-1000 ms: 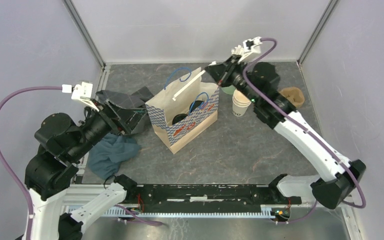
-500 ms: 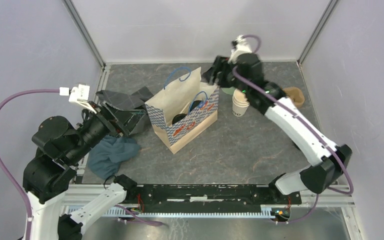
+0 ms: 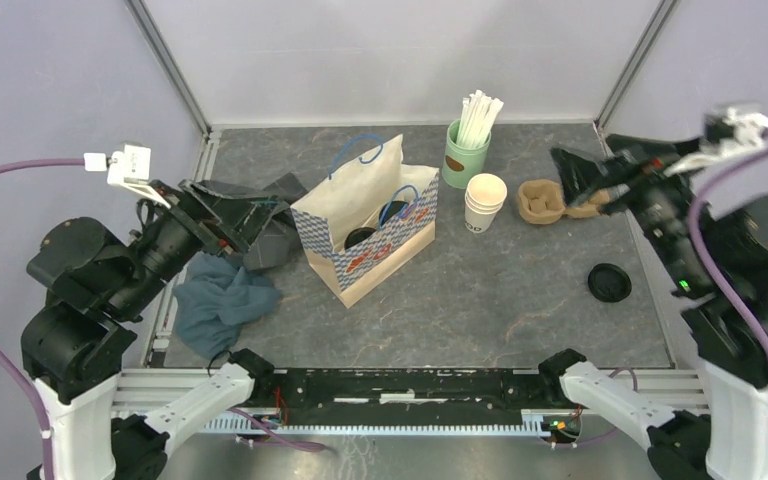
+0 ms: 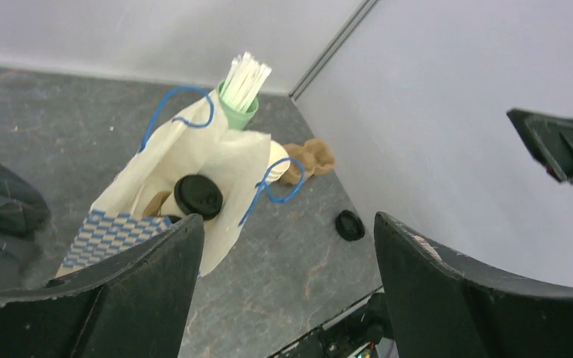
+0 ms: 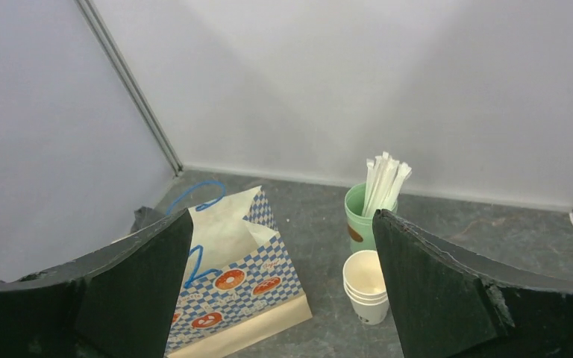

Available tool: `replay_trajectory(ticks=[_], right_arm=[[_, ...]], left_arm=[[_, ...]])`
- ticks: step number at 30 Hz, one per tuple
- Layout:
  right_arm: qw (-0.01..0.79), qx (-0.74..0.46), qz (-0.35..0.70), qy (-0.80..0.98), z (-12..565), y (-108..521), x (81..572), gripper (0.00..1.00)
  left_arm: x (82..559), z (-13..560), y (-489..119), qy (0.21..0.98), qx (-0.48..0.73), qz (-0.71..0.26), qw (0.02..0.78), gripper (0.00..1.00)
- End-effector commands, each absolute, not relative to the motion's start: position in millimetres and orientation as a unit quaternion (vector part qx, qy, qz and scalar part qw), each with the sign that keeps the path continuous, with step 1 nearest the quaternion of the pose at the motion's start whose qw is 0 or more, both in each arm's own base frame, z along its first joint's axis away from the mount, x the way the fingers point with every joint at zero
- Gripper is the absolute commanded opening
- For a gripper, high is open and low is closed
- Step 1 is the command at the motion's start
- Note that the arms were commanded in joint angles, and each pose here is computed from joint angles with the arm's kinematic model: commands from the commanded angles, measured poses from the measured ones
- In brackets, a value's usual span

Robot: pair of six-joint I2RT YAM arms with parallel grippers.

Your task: Pack the takeout coffee

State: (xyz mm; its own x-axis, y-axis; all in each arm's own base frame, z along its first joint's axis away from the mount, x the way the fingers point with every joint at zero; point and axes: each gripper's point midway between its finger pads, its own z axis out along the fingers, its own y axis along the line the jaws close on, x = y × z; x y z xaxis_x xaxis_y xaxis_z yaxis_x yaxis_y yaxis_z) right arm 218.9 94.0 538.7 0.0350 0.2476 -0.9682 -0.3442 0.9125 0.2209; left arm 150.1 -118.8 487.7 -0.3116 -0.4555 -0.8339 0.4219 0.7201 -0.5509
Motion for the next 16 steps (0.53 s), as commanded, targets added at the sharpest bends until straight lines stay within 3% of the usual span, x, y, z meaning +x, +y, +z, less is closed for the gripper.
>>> replay_trajectory(ticks=[1, 9, 16], right_arm=[[0.719, -0.039, 0.189, 0.668, 533.6, 79.9, 200.7, 0.98], [0.736, -0.014, 0.223, 0.639, 568.5, 67.6, 169.7, 0.98], [0.75, -0.022, 0.197, 0.631, 566.5, 55.3, 159.6, 0.98]], left_arm=[[154.2, 535.4, -113.5, 0.667, 0.003, -0.371, 0.646, 0.91], [152.8, 588.1, -93.0, 0.604, -0.019, -0.359, 0.711, 0.97], [157.2, 592.3, -92.9, 0.603, -0.019, -0.352, 0.716, 0.97]])
